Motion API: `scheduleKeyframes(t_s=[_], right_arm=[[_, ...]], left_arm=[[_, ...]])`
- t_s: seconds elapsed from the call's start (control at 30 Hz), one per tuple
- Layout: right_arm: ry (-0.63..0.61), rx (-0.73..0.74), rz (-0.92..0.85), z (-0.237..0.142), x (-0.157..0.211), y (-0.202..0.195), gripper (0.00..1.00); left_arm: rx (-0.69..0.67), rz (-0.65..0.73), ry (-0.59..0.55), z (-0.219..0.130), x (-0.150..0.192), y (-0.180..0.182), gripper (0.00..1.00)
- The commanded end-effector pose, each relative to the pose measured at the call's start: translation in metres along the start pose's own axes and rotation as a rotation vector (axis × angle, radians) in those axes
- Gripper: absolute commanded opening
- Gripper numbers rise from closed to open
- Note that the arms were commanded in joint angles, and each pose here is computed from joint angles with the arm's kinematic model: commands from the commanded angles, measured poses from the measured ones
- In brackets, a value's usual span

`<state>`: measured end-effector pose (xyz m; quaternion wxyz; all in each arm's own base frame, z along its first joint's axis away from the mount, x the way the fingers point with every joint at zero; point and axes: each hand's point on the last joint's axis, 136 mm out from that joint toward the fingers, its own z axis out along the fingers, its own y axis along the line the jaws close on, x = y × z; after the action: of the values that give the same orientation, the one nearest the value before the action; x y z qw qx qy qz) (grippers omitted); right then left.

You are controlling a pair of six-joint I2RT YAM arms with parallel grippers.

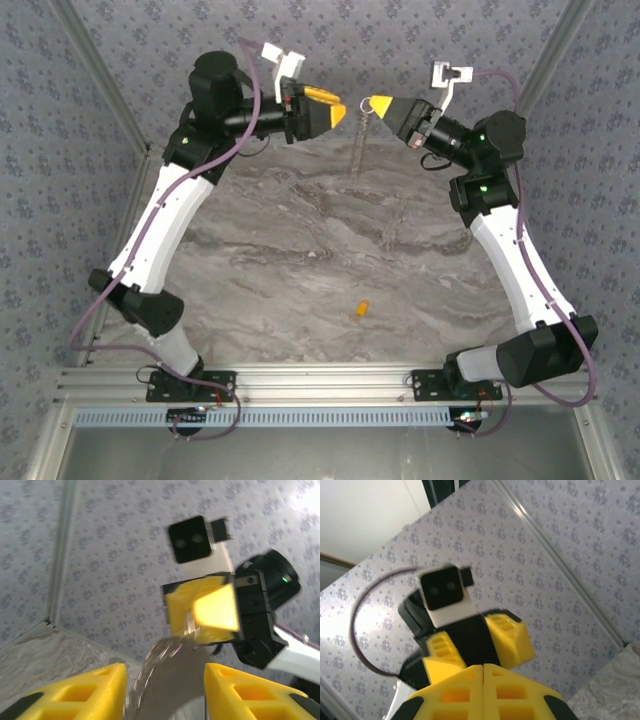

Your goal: Put the keys on the keyring

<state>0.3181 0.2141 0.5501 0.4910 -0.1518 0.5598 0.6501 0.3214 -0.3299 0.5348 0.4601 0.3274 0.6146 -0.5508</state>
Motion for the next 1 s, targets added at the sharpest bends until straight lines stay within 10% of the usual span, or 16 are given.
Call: scheduleKeyframes(t_s=[0.0,0.97], right_arm=[[-0.12,-0.068,-0.07,-0.006,-0.025,0.032,0.0],[-0.275,-0.125,-0.038,0.012,-0.037,0.033,0.0]], left_arm=[[-0.04,-0.036,-0.256,-0.027,-0.049,-0.003,0.47],[0.166,-0.168,-0.367,0.005,-0.052,-0.032,0.25]])
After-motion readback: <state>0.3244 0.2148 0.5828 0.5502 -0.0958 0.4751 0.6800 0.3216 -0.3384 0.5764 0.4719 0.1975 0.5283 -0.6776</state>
